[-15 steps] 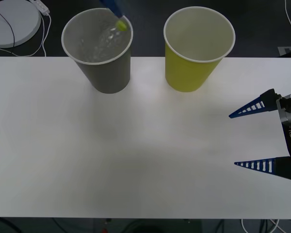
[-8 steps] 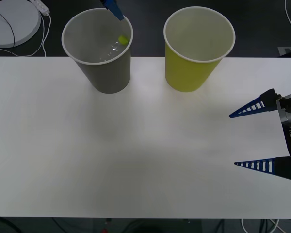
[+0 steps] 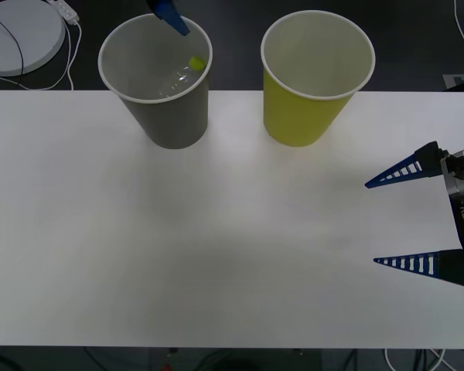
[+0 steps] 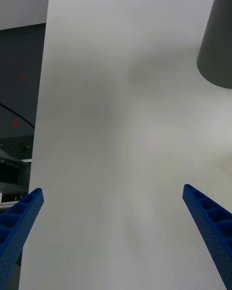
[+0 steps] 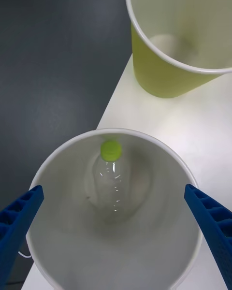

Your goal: Put the can into the green bin and the plastic bottle into the gray bin

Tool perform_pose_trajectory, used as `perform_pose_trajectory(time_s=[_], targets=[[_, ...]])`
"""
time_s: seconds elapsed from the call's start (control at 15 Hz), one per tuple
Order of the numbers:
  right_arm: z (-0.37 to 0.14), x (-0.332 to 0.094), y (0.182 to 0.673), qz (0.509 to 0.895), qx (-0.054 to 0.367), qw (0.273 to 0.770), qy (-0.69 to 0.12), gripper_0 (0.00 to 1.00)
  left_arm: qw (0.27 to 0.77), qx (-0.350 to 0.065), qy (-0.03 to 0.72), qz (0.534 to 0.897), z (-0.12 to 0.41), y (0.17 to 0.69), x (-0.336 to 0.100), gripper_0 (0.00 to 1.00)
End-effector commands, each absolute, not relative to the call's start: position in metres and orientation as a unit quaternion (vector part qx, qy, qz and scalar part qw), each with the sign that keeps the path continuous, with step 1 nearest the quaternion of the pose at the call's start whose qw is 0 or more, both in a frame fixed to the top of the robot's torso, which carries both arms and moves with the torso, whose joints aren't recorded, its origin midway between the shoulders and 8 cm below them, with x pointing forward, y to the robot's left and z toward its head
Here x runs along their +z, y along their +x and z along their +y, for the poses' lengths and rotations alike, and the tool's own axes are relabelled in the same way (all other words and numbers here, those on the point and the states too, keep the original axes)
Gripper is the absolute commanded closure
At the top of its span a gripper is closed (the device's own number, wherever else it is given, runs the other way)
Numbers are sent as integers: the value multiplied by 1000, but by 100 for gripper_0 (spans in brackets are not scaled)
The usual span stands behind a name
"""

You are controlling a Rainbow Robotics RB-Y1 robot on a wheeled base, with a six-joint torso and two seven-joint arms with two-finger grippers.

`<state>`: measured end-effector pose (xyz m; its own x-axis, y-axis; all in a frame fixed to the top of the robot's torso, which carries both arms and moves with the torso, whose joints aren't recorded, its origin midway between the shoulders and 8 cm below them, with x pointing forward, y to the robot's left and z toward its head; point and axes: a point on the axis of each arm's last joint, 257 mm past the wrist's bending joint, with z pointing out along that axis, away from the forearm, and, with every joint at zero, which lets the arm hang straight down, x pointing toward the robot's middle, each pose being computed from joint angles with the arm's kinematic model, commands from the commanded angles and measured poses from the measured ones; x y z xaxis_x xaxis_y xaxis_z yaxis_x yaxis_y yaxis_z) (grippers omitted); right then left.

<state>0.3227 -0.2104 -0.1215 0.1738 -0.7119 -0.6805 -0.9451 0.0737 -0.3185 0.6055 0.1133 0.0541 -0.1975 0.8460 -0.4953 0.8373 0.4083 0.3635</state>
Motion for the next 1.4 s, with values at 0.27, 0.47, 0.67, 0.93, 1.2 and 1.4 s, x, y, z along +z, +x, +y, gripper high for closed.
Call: perform_pose_trajectory(time_s=[0.27, 0.47, 0.67, 0.93, 1.2, 1.4], targets=[[-210, -121, 323, 624, 152, 383, -663, 0, 337, -4, 551, 763, 135, 590, 47, 0], [-210, -121, 323, 624, 152, 383, -663, 0, 339, -18, 555, 759, 149, 578, 43, 0], [-210, -121, 323, 624, 152, 383, -663, 0, 339, -22, 564, 752, 162, 563, 39, 0], [-210, -121, 323, 624, 152, 383, -663, 0, 333, -27, 574, 748, 180, 543, 32, 0], [-210, -121, 323, 624, 152, 383, -663, 0, 329, -39, 583, 742, 195, 519, 22, 0], [-210, -121, 323, 624, 152, 383, -663, 0, 332, -57, 587, 736, 200, 504, 16, 0]])
